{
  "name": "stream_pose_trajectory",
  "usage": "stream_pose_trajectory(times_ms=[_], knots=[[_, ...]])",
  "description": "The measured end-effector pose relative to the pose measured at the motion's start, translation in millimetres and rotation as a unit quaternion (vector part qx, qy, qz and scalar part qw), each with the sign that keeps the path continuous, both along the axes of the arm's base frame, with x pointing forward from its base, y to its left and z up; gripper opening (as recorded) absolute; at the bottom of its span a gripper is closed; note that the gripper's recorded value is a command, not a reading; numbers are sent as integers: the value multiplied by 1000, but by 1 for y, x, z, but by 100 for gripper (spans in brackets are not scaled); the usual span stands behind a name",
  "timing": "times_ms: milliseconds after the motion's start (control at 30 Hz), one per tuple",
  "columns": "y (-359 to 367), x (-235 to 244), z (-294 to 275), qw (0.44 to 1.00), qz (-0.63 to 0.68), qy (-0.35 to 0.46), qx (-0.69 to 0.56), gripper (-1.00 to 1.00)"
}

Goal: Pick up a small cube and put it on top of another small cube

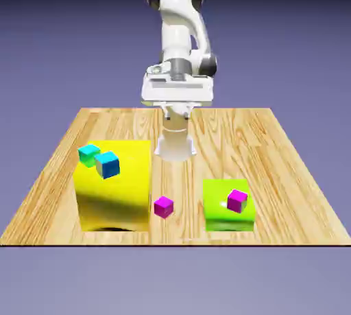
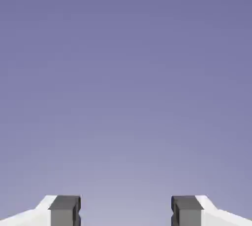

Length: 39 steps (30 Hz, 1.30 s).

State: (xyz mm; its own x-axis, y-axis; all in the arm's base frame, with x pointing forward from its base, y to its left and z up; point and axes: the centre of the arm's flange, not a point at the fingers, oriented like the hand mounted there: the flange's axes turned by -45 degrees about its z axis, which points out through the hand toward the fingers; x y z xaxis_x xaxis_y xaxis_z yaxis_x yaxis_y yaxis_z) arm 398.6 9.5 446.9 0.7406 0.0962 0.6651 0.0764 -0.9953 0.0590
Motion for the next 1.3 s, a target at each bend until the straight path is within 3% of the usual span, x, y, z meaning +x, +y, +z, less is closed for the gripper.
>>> stream_pose_trajectory(times_ms=[367,600,900,1000,1033,1100,1233,1300], knots=[[32,57,-120,937,134,289,-141,0],[41,69,-202,838,208,452,-224,0],[37,65,-303,661,275,622,-316,0],[9,44,-355,661,275,622,-316,0],[9,43,-356,661,275,622,-316,-100],[9,43,-356,661,275,622,-316,-100],[57,71,-290,673,268,613,-316,-100],[48,101,-247,692,242,605,-310,-100]])
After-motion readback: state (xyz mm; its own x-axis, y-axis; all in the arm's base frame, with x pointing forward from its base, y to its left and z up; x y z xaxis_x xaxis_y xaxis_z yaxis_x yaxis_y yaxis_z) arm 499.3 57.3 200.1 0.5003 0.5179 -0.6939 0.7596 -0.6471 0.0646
